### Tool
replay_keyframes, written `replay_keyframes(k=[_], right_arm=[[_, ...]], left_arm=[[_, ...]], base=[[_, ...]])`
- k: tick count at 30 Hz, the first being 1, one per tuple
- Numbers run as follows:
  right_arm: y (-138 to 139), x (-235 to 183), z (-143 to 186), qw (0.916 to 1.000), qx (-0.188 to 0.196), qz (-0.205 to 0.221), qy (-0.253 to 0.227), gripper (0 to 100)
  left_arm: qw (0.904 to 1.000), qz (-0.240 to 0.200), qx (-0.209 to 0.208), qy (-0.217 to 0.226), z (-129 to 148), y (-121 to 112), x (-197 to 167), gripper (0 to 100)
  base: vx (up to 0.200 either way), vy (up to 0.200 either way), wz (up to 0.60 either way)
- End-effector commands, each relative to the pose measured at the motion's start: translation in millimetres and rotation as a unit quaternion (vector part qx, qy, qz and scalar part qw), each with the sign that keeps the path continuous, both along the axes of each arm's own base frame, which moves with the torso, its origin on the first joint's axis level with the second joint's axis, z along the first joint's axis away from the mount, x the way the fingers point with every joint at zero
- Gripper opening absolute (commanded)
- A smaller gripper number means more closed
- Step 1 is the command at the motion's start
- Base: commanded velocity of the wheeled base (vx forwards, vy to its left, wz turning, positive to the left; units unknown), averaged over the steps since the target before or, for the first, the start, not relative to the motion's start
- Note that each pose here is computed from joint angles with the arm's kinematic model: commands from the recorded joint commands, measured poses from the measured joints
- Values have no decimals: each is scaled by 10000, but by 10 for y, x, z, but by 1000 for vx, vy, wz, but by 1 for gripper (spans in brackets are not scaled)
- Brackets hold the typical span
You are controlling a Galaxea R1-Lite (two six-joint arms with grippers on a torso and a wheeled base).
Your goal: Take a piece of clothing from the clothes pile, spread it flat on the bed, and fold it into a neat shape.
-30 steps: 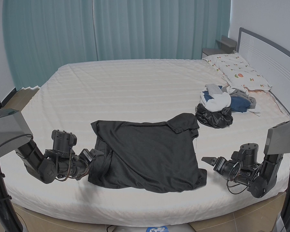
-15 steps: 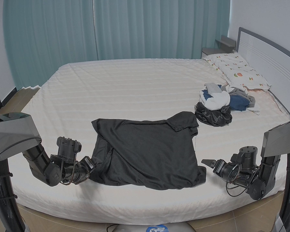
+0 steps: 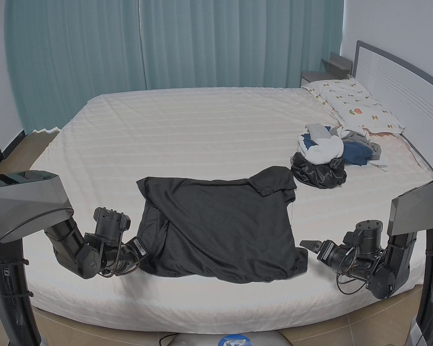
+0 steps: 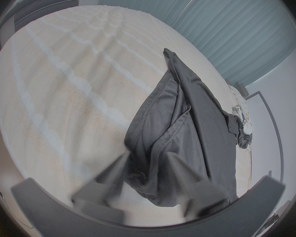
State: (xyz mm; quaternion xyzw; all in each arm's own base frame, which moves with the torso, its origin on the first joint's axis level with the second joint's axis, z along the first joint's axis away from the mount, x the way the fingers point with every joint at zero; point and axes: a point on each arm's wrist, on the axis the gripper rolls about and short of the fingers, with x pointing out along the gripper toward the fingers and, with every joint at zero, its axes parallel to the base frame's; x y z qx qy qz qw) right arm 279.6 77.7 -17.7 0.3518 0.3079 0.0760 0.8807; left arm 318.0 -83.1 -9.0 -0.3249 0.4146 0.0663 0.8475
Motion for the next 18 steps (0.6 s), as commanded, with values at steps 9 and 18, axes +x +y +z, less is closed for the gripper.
replay_keyframes(k=[9, 18], right_arm=[[7, -11, -130, 9998, -55, 16, 214, 100], [109, -25, -236, 9992, -89, 178, 350, 0]], left_arm=[[9956, 66, 774, 521, -32, 84, -132, 0], [9904, -2, 1017, 935, 204, 135, -282, 0]], base=[[0, 0, 0], [0, 0, 0]])
